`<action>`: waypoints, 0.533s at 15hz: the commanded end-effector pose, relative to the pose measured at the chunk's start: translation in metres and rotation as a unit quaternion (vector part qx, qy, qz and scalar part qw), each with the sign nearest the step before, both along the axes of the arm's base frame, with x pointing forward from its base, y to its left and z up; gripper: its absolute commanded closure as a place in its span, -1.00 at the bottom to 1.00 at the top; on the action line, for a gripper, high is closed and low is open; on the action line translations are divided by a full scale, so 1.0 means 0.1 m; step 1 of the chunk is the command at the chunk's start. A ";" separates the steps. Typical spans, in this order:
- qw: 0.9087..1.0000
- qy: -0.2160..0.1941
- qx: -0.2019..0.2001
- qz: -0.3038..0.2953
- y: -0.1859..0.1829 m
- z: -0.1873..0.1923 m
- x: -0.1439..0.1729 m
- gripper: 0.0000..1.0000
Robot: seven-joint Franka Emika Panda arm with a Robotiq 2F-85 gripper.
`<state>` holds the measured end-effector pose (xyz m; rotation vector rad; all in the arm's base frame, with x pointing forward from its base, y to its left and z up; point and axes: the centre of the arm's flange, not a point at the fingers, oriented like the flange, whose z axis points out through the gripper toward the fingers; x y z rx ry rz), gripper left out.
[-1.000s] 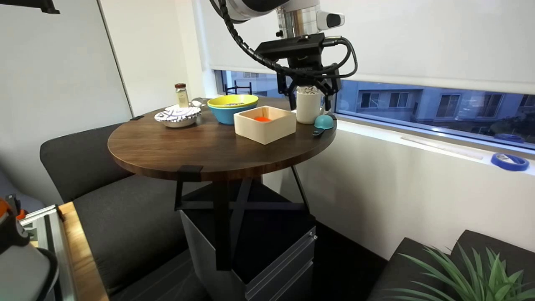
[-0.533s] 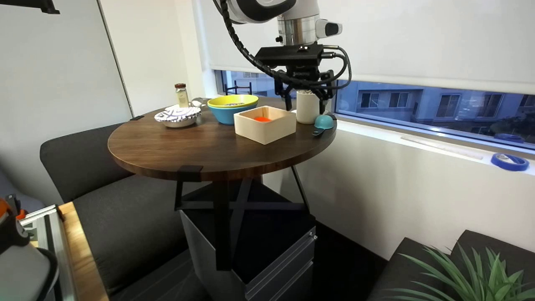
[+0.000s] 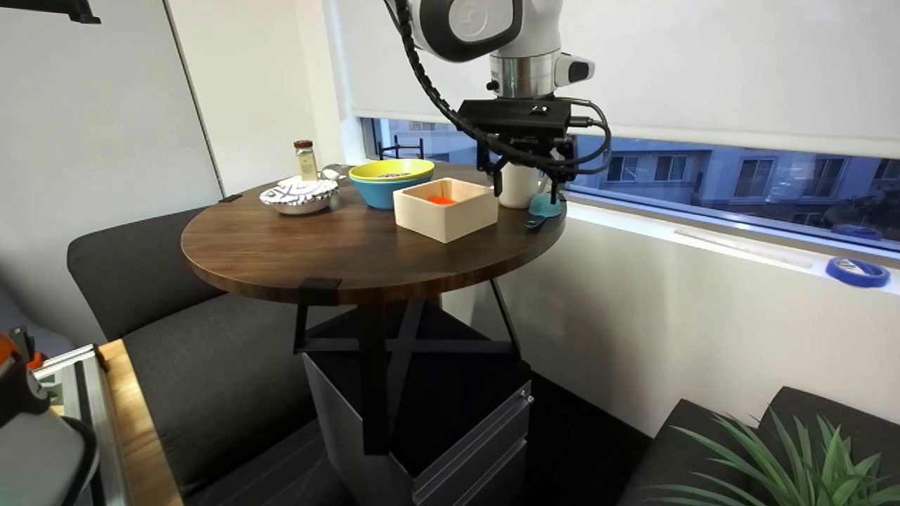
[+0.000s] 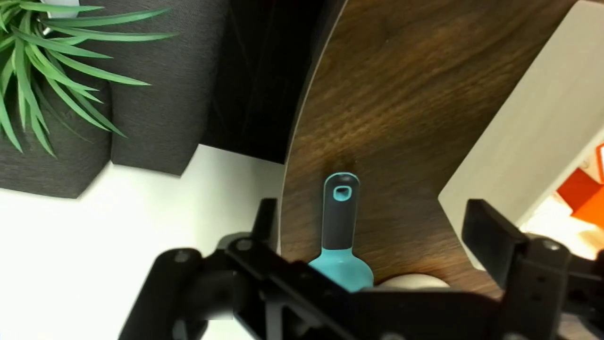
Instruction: Put the blue ladle inside the wooden box
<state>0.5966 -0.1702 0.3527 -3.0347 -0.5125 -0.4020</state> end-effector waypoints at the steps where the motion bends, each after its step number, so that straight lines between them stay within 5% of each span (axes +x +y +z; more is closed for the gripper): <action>1: 1.000 -0.010 0.013 0.016 -0.09 -0.16 0.16 -1.00; 3: 1.000 -0.003 0.012 0.020 -0.09 -0.22 0.20 -0.92; 4: 1.000 -0.003 0.010 0.022 -0.08 -0.26 0.22 -0.55; 8: 1.000 0.002 0.010 0.026 -0.03 -0.39 0.27 -0.05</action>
